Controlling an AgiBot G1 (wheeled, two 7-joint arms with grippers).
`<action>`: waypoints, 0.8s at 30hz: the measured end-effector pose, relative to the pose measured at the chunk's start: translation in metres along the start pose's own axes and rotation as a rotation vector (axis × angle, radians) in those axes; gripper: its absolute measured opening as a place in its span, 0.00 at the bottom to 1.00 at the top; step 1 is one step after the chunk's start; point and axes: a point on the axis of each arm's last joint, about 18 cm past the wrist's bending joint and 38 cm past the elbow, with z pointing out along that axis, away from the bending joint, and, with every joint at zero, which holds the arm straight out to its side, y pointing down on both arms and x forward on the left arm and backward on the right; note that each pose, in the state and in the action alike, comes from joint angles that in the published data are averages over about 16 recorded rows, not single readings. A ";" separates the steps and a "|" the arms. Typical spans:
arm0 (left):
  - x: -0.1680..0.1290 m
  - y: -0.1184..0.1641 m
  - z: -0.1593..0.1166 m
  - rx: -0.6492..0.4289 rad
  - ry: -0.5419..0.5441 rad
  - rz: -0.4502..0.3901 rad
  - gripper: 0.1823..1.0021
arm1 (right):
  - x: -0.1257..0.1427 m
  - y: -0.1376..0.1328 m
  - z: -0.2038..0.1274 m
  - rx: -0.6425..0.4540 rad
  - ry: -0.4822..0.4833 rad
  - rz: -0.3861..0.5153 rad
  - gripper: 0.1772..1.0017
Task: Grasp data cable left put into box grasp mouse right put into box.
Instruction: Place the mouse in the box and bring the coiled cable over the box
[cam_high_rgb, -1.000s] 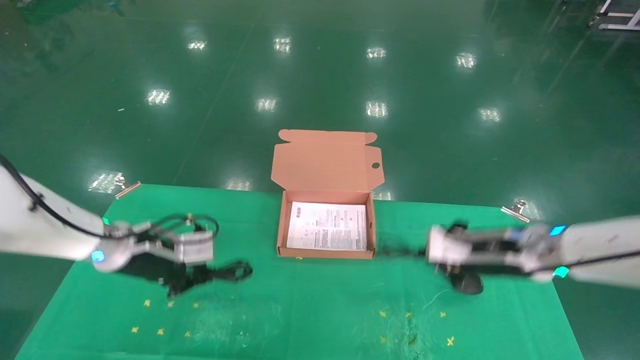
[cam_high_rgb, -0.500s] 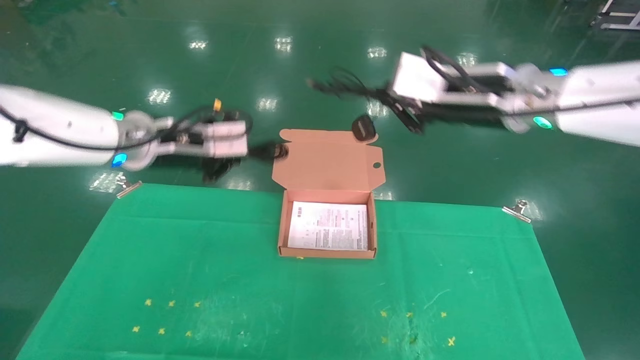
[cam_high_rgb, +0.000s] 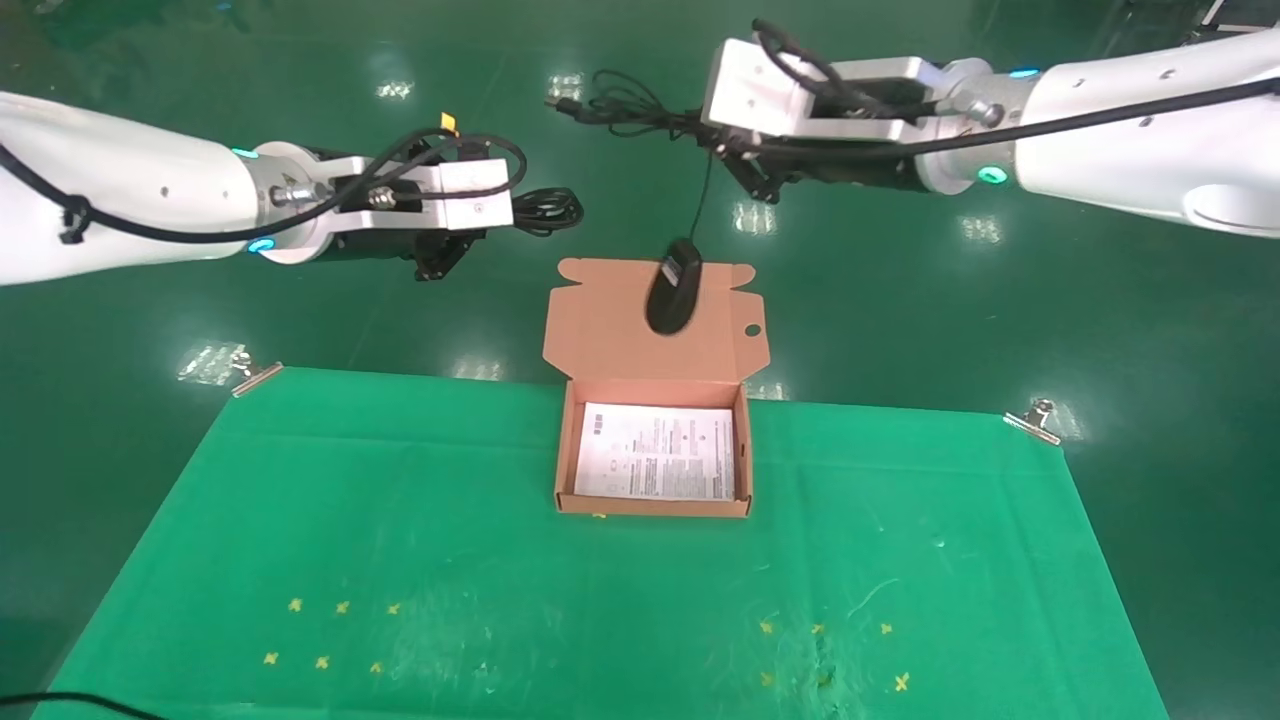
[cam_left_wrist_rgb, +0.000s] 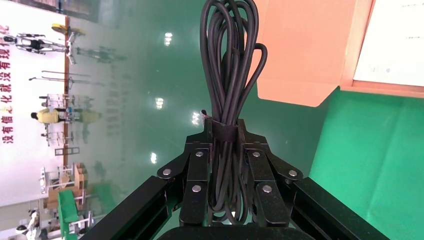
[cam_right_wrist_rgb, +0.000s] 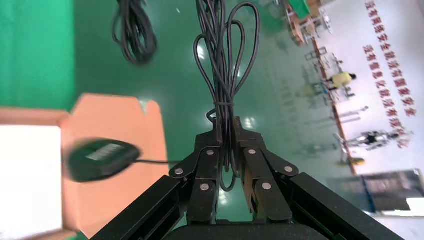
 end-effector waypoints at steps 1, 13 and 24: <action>0.000 0.002 -0.001 -0.007 0.000 0.001 0.10 | -0.001 -0.001 0.002 0.003 -0.002 -0.001 0.04; 0.016 0.047 -0.014 -0.148 0.043 -0.006 0.10 | -0.041 0.007 0.034 -0.017 -0.072 -0.005 0.04; 0.036 0.073 -0.031 -0.276 0.089 -0.049 0.10 | -0.100 0.016 0.063 -0.021 -0.176 0.040 0.04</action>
